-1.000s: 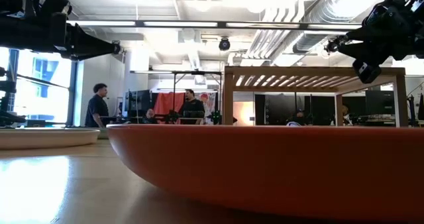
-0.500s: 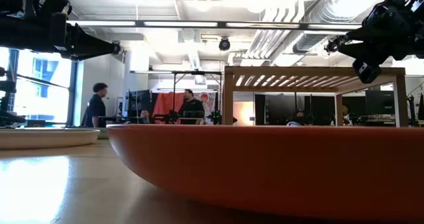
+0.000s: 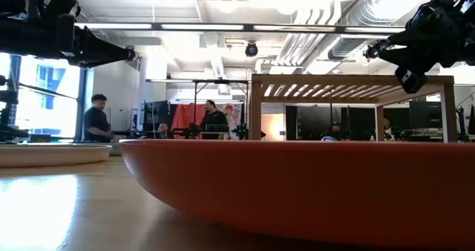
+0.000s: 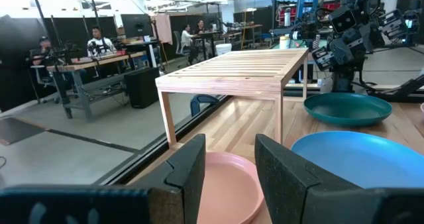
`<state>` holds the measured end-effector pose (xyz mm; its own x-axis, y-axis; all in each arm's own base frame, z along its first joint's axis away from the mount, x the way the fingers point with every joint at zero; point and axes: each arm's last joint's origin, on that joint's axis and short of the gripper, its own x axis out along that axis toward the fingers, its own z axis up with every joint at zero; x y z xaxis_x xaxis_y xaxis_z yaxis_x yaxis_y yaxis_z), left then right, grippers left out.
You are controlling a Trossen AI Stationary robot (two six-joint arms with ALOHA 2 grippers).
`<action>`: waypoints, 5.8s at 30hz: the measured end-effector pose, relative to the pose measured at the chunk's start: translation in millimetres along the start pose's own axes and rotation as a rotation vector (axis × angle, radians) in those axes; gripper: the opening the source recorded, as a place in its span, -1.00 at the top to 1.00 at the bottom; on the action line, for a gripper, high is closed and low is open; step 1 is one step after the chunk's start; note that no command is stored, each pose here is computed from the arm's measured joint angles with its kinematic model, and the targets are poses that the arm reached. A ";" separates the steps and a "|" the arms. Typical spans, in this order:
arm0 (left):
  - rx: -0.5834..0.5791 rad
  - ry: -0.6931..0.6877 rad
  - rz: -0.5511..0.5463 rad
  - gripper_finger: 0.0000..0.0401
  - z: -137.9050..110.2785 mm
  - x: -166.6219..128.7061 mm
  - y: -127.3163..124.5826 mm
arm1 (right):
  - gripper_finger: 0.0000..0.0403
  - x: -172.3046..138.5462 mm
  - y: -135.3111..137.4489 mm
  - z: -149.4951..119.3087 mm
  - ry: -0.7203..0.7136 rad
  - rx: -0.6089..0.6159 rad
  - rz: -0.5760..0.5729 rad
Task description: Place and stack plates onto a shelf
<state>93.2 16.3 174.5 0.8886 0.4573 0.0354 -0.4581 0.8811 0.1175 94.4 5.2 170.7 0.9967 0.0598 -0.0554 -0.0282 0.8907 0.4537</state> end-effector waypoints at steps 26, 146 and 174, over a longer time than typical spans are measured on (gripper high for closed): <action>-0.475 0.000 0.000 0.40 0.1 0.0 0.0 | 0.44 -0.1 0.1 0.2 -0.001 0.000 0.000; -0.463 0.215 -0.113 0.40 110.7 66.6 -20.1 | 0.44 88.3 56.6 95.5 0.690 0.466 -0.216; -1.097 0.930 -0.004 0.40 55.3 65.9 -37.9 | 0.44 114.9 50.0 91.1 0.571 0.502 -0.315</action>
<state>170.3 6.4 227.3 0.7493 -0.0113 -0.6621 -0.6214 0.3334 -0.7090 214.5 15.5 268.1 0.7562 0.1815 -0.6286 0.4185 0.6043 0.6780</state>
